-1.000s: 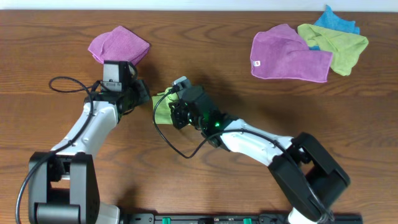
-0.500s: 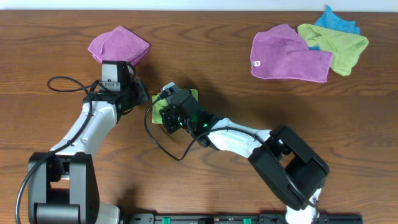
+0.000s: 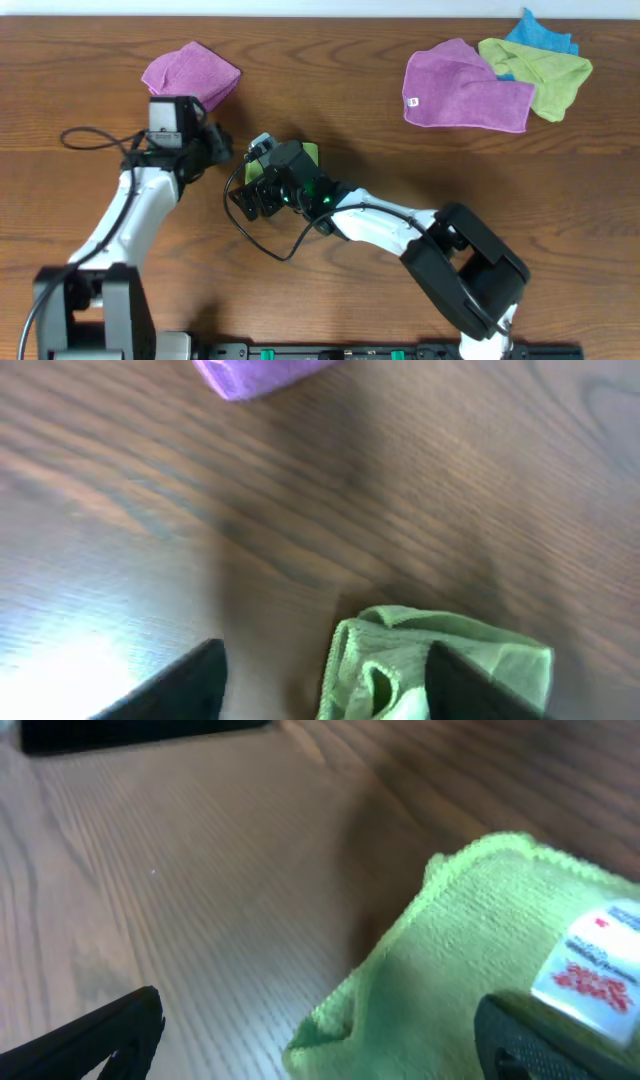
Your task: Fold the cloth
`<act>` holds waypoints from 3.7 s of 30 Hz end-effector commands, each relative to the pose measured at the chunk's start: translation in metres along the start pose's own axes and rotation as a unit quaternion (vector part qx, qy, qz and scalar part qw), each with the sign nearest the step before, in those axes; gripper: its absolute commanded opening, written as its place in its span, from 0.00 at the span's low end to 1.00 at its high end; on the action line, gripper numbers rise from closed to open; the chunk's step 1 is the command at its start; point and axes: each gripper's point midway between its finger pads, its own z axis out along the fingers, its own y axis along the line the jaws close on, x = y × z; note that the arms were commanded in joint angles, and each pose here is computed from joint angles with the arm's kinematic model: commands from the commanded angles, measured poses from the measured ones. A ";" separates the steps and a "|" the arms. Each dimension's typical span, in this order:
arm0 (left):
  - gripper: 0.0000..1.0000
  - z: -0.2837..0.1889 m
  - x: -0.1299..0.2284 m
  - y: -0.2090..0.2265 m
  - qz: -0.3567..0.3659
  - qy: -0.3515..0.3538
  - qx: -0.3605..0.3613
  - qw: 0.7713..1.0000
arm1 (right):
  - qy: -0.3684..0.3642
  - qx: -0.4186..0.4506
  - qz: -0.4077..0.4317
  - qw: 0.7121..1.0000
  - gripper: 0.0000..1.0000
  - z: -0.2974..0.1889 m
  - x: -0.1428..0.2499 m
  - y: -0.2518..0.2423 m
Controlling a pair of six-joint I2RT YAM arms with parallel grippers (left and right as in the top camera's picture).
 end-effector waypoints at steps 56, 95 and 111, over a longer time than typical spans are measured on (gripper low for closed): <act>0.99 0.044 0.129 -0.018 -0.212 0.102 0.093 0.968 | -0.037 0.244 0.173 0.953 0.99 -0.341 0.065 -0.091; 0.06 -0.005 -0.118 -0.110 -0.093 -0.131 0.158 0.974 | -0.028 0.248 0.173 0.953 0.99 -0.341 0.069 -0.092; 0.06 0.045 -0.179 -0.070 -0.114 -0.203 0.136 0.963 | -0.028 0.248 0.173 0.953 0.99 -0.341 0.069 -0.092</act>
